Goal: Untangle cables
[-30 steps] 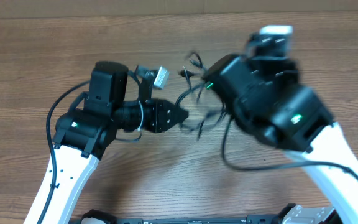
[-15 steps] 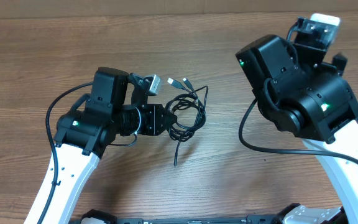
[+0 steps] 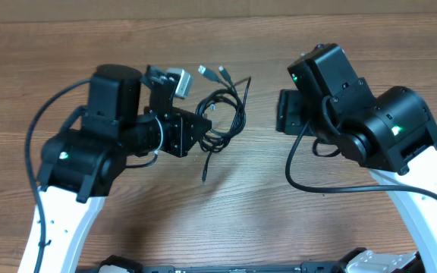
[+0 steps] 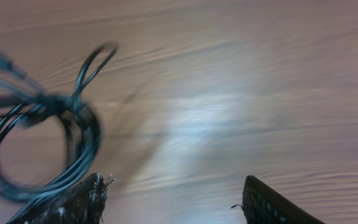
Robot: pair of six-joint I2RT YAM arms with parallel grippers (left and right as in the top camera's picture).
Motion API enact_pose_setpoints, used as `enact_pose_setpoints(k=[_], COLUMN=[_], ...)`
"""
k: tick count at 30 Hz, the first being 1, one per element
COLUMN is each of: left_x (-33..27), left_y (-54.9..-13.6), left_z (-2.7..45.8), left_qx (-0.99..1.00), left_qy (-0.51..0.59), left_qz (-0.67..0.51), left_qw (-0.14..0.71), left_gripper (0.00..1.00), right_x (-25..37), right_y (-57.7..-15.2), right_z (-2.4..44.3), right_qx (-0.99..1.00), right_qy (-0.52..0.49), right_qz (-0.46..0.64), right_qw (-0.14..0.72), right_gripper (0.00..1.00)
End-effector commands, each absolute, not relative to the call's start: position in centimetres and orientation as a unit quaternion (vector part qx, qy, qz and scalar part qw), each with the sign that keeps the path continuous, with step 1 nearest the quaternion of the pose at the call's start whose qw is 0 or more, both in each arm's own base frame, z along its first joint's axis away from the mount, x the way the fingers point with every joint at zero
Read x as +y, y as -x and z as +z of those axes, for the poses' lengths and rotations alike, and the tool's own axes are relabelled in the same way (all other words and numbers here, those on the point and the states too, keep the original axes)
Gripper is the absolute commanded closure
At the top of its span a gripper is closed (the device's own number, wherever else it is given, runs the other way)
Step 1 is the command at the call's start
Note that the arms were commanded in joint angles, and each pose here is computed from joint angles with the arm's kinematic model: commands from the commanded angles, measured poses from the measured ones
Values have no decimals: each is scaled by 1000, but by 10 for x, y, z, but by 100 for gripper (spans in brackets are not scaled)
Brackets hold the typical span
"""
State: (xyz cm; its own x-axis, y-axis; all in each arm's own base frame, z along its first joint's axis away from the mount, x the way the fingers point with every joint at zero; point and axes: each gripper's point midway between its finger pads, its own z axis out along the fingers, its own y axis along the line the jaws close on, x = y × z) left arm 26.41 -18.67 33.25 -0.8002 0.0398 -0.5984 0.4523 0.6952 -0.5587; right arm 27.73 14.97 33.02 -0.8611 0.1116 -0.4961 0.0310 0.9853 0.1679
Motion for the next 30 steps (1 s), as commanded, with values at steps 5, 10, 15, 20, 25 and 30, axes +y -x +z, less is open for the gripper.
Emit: enact_pose_setpoints(k=[5,10,15,20,25,30], left_x=[-183,-183,-182,-182,-182,-181], left_y=[-259,-258,-257,-255,-254,-252], left_z=[375,387,402,418,421,418], left_qx=[855,847,838,829,827,830], left_qy=[-170,-174,-179,-184,-185,-183], left_qz=[-359,-362,-364,-365,-366,-365], left_qw=[334,347,364,383,385,379], left_gripper=[90,90,90,89,88,88], right_x=[205,219,225,233,240,246], right_y=[-258,-250,-243,-240,-247,-255], right_z=[351,347,326,305,296,302], right_qx=[947,948,957,961,959,952], right_qy=[-15,-3,6,-3,-3,0], right_qz=[236,245,231,235,242,256], right_qw=[216,202,176,145,147,165], right_gripper=[32,32,31,32,32,33])
